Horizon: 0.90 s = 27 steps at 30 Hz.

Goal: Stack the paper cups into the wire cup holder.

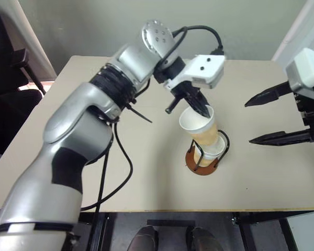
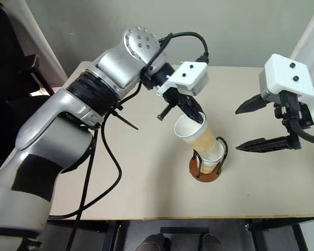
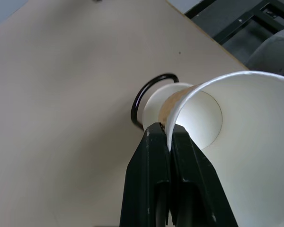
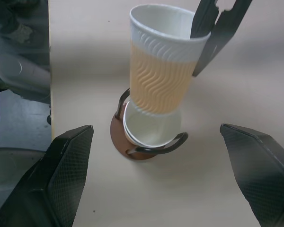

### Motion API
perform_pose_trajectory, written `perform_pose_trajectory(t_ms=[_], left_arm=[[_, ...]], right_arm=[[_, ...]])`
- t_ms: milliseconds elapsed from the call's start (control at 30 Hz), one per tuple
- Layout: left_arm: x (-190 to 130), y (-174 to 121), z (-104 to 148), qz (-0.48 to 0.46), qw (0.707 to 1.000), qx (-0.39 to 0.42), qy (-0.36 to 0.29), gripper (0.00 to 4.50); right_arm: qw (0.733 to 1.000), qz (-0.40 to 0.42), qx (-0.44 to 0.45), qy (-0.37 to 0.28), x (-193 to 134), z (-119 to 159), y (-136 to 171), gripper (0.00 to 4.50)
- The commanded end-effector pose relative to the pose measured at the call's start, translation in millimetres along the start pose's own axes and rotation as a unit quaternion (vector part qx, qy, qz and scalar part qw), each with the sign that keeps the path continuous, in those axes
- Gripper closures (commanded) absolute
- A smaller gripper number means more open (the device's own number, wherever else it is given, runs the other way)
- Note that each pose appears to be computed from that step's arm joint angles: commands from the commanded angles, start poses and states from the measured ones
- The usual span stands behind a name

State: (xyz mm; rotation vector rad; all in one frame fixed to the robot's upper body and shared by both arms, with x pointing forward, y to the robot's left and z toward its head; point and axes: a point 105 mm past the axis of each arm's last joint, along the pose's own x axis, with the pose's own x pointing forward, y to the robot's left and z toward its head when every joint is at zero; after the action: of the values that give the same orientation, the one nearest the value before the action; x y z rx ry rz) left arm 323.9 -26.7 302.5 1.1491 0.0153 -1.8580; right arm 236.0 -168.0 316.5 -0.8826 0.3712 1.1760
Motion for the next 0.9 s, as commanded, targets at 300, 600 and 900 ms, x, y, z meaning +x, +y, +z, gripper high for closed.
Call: perform_pose_trajectory(t_ms=[300, 600, 900], left_arm=[[5.4, 0.7, -7.9, -0.012, 0.999, 0.024, 0.023, 4.50], [23.7, -1.1, -12.4, -0.030, 0.999, 0.031, 0.026, 4.50], [20.2, 12.2, 4.8, -0.005, 0.998, 0.055, 0.017, 2.95]], right_arm=[[0.999, -0.037, -0.006, -0.001, -16.7, 5.9, 3.0, 0.04], [0.999, -0.039, 0.004, -0.001, -16.4, 4.1, 6.5, 0.04], [0.999, -0.036, 0.012, 0.002, -17.4, 1.4, 8.5, 0.00]])
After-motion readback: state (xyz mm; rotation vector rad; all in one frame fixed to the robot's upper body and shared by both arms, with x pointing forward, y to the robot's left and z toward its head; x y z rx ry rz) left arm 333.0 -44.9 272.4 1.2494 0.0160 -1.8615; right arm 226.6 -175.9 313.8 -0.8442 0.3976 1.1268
